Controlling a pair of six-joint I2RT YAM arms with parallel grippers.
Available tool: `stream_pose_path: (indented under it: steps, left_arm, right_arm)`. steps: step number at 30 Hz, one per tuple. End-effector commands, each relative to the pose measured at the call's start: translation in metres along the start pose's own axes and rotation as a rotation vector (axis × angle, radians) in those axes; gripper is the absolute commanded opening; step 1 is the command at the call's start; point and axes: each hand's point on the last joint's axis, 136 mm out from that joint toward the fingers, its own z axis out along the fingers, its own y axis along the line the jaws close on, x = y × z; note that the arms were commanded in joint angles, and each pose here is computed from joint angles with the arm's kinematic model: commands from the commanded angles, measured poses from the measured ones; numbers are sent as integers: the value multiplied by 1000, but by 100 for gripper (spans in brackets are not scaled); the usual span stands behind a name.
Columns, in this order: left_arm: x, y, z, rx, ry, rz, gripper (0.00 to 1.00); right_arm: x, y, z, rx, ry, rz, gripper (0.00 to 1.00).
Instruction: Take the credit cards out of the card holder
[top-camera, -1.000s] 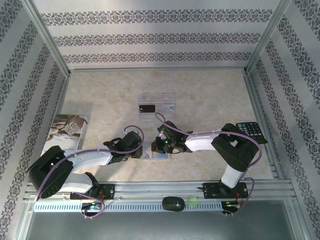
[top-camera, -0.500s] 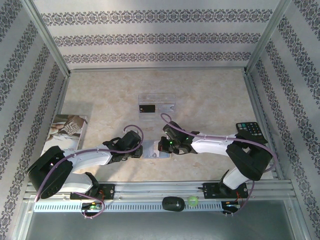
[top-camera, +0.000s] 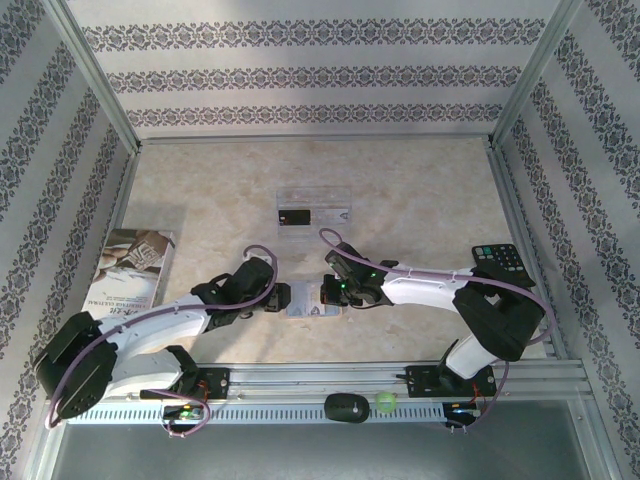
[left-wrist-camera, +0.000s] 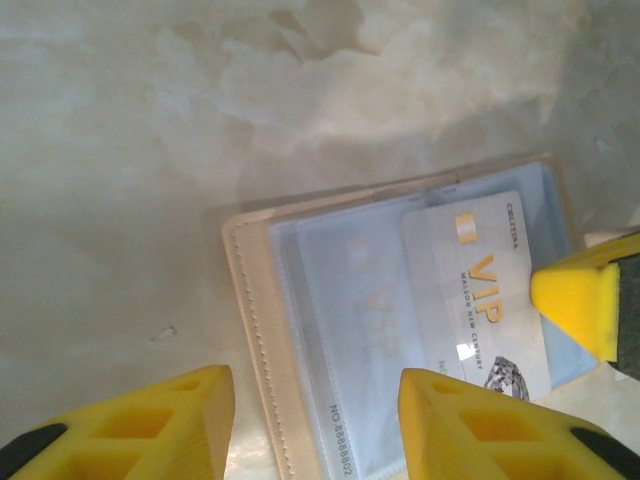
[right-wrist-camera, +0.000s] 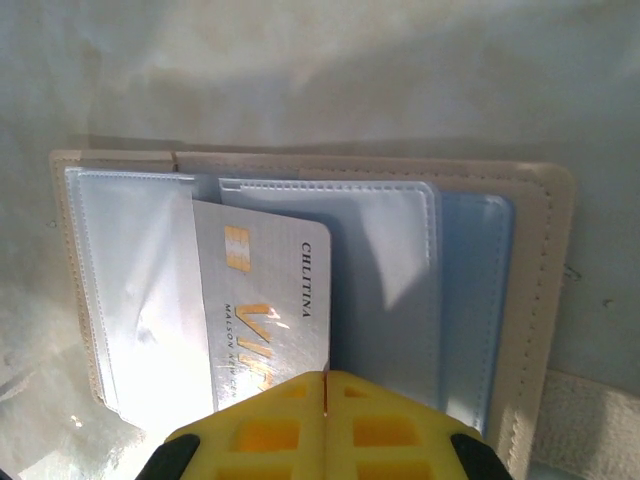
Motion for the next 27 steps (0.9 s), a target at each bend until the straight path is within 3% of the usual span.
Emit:
stream_pose_path:
  steps: [1,6,15,21,27]
  left_arm:
    - [-8,-24,7,78,17,37,42]
    - [-10,-42,18,97,41,79,35]
    - [3,-28,39,14,111,72,29]
    - [12,-20,43,-16,144,65,28]
    - [18,-13,43,-39,162,58,27]
  right_arm:
    - [-2,3,3,10,1,-46,0]
    - [-1,8,4,-9,10,-67,0]
    - [4,7,11,-26,36,-71,0]
    - [1,7,5,-41,19,-63,20]
    - [-3,11,-3,-69,0,-51,28]
